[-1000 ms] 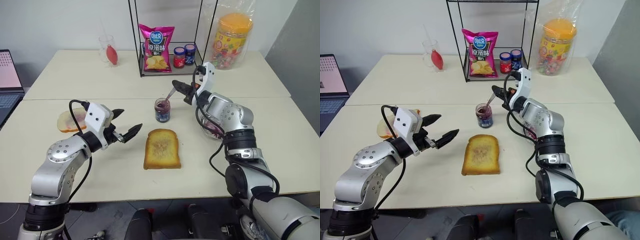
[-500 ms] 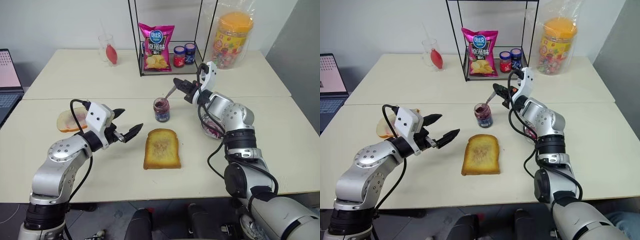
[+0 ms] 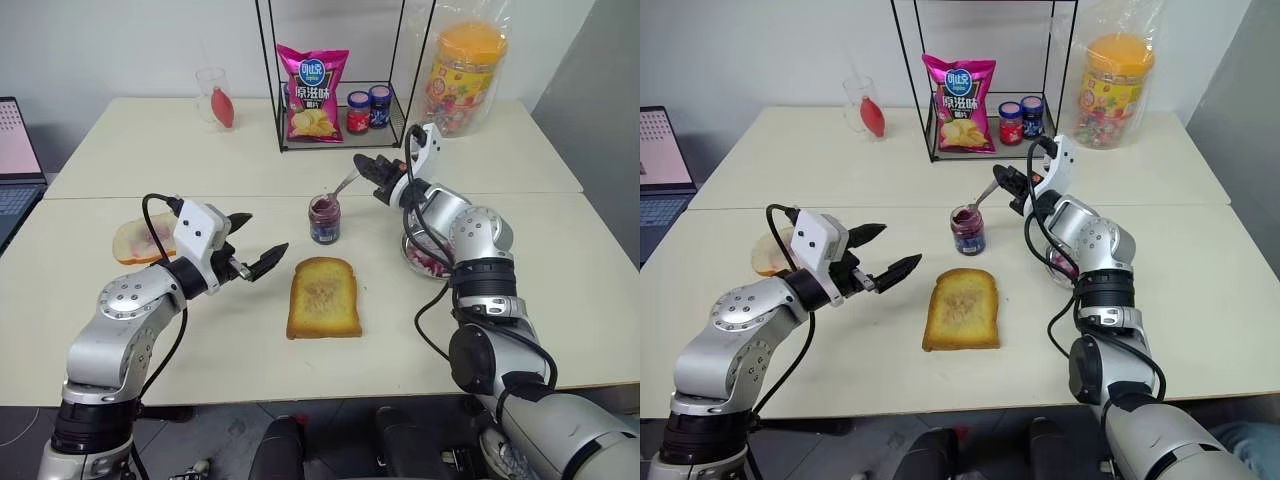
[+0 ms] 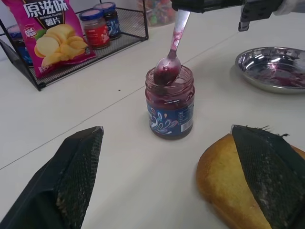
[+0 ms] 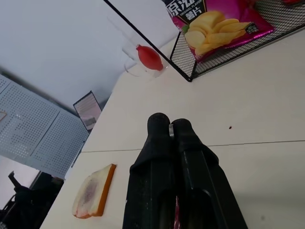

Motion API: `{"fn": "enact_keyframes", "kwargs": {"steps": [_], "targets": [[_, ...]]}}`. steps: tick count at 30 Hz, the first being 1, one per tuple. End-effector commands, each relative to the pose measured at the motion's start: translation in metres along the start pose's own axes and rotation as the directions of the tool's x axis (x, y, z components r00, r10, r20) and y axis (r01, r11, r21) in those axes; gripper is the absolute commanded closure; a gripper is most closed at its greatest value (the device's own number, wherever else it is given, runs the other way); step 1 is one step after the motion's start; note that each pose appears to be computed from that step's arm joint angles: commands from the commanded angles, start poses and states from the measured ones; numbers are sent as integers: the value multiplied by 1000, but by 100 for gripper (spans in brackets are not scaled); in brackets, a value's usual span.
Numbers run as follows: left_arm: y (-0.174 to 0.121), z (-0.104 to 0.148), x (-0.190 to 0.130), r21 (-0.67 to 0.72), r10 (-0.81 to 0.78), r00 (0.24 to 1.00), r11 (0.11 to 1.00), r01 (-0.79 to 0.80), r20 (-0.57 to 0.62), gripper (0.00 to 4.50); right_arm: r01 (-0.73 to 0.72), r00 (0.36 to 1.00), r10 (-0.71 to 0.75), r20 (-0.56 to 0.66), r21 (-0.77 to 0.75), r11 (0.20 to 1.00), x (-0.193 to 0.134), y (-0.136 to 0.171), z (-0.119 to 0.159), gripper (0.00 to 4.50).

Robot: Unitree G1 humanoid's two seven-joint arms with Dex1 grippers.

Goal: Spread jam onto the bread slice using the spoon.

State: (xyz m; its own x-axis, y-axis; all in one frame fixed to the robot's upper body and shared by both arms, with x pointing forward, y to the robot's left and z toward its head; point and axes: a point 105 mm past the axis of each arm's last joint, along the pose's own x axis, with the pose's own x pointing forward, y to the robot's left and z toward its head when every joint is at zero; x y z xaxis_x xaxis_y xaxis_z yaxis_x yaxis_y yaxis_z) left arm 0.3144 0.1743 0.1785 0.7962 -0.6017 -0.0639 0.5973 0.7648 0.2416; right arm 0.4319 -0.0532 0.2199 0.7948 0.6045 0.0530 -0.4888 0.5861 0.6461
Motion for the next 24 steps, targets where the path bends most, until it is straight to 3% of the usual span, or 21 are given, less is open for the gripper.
{"fn": "enact_keyframes", "kwargs": {"steps": [1,18,24], "targets": [[0,12,1,39,-3,999,999,2,44,0,-59,996,58,61,6,998,-2,19,22,446],[0,20,5,46,-11,998,999,8,64,0,-47,994,30,109,154,987,-11,8,29,446],[-6,21,-1,67,-56,997,996,52,54,0,-152,984,141,108,96,984,-19,33,33,446]]}}
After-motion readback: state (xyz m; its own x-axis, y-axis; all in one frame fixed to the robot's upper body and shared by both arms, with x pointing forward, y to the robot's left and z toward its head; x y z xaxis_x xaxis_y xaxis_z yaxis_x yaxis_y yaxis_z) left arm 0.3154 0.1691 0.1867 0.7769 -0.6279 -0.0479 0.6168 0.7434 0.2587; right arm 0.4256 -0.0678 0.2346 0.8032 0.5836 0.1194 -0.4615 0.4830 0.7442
